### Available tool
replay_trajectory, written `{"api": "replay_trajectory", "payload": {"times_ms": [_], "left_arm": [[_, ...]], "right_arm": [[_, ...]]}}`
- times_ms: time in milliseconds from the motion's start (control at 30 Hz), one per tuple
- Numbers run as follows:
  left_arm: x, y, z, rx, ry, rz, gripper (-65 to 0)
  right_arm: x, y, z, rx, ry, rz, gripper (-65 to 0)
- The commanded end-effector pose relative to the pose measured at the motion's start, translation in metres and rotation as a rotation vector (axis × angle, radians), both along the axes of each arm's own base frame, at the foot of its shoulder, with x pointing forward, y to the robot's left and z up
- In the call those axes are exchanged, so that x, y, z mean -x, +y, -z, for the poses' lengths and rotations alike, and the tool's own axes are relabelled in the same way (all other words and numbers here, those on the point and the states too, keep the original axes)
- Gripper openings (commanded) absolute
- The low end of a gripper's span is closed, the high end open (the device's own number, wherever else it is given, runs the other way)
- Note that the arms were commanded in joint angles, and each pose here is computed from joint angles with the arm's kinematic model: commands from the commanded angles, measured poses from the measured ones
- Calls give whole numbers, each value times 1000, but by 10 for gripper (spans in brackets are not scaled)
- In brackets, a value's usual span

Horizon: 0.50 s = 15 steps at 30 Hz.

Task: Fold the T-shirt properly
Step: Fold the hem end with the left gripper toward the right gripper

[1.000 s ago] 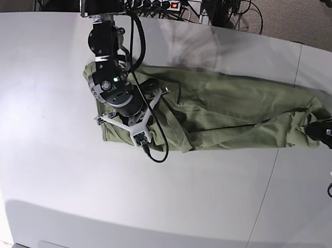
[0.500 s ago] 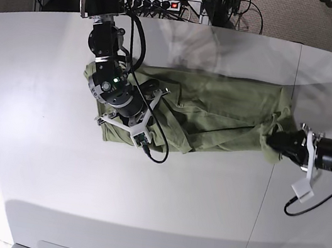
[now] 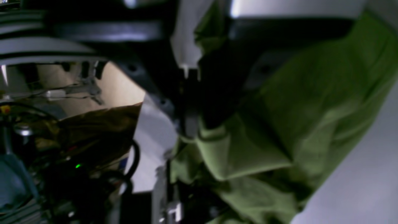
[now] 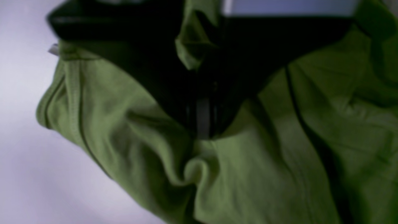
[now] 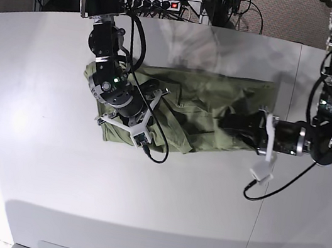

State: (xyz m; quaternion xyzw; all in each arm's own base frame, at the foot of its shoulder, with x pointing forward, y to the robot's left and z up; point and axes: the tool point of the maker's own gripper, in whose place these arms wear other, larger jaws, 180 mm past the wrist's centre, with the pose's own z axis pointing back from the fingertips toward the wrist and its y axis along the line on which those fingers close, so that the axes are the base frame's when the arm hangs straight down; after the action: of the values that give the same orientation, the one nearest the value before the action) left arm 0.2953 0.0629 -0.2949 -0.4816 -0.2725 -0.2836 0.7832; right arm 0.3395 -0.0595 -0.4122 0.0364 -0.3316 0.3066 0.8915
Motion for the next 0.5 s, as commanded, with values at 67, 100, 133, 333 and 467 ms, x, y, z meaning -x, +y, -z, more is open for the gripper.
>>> {"api": "replay_trajectory", "payload": {"times_ms": [67,100,133,333,467], "left_arm": [[-7,-8,-19,56,-85,18,-650],[-7,-12,-20,66,-85,19,-650],[-7,-14,-20,72,-85,21,-650],[-9,-16,-23,79,-93,23,-383],[-10,-15,-24,70,-99,27,-383]], "right_arm": [[11,-9,13,60,71,1,-650],[11,-10,13,61,72,1,-650],[12,-10,13,62,74,2,-650],[12,-10,13,64,75,2,-650],[12,-10,13,63,74,2,-650]]}}
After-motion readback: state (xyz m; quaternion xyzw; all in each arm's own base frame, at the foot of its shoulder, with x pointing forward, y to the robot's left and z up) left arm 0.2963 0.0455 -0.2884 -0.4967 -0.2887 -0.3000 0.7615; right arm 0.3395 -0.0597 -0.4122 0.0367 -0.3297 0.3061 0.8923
